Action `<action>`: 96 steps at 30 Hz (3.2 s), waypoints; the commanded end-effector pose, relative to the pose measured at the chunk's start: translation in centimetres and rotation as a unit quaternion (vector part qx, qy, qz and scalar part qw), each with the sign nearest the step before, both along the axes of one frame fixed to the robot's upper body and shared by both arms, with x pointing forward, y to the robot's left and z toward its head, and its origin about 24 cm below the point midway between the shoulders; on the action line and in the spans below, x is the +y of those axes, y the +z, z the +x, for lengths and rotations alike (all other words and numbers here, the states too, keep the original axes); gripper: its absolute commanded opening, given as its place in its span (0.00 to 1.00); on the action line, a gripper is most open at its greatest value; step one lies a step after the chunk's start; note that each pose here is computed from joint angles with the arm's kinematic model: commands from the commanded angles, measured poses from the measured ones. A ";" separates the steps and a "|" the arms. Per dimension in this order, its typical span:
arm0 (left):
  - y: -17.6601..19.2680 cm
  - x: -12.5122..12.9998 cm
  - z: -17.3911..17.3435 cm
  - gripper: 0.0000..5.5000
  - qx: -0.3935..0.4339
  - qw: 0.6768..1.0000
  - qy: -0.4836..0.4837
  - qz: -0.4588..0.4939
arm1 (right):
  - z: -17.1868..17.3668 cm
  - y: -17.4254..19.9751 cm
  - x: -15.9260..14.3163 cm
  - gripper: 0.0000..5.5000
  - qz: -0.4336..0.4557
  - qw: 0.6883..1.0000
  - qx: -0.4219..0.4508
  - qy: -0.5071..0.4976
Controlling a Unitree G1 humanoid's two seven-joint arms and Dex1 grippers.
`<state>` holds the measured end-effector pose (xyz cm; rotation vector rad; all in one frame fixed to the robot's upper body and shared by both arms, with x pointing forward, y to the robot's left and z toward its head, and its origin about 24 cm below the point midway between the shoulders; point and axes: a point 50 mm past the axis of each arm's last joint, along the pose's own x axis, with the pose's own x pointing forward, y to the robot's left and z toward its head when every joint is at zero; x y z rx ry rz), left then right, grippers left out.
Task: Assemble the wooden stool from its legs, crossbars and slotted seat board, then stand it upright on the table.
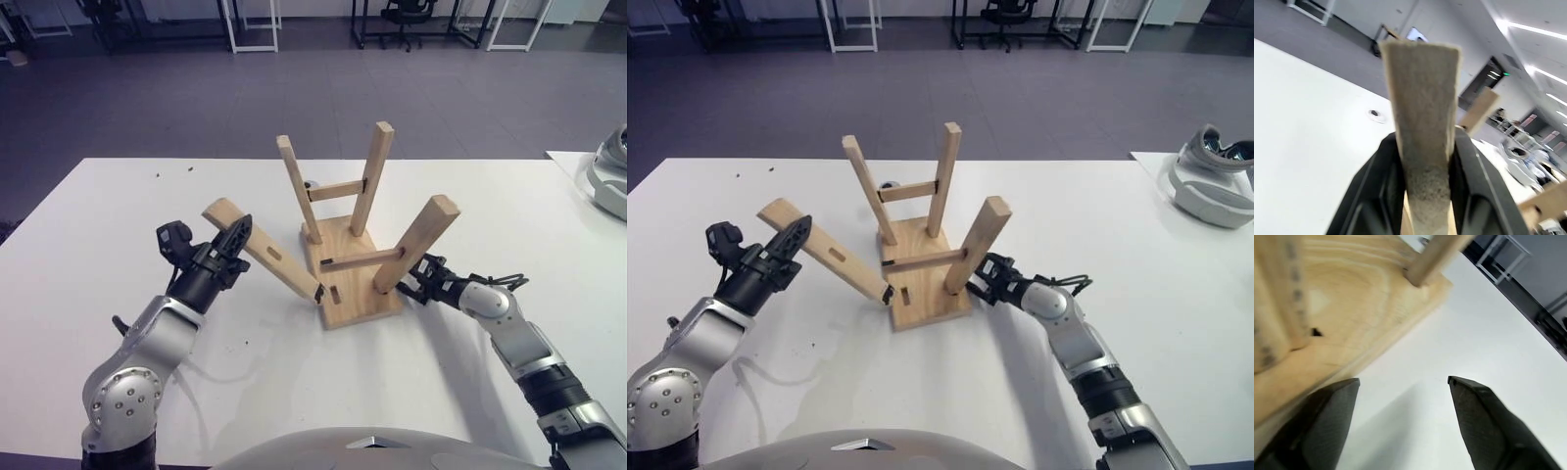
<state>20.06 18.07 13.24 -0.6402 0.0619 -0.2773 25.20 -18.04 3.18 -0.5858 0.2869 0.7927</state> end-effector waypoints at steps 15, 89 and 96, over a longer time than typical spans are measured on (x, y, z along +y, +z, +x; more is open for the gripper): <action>0.2 1.0 -1.2 0.19 0.044 0.992 0.099 0.057 | -1.9 2.1 4.0 0.62 0.093 0.993 -0.030 0.067; -4.6 -0.9 4.8 0.47 -0.029 0.927 -0.237 0.288 | -1.3 10.8 7.3 0.62 0.359 0.927 0.108 -0.024; 5.8 -1.1 7.3 0.47 -0.179 0.940 -0.201 0.207 | -0.4 16.5 6.9 0.62 0.441 0.897 0.014 0.033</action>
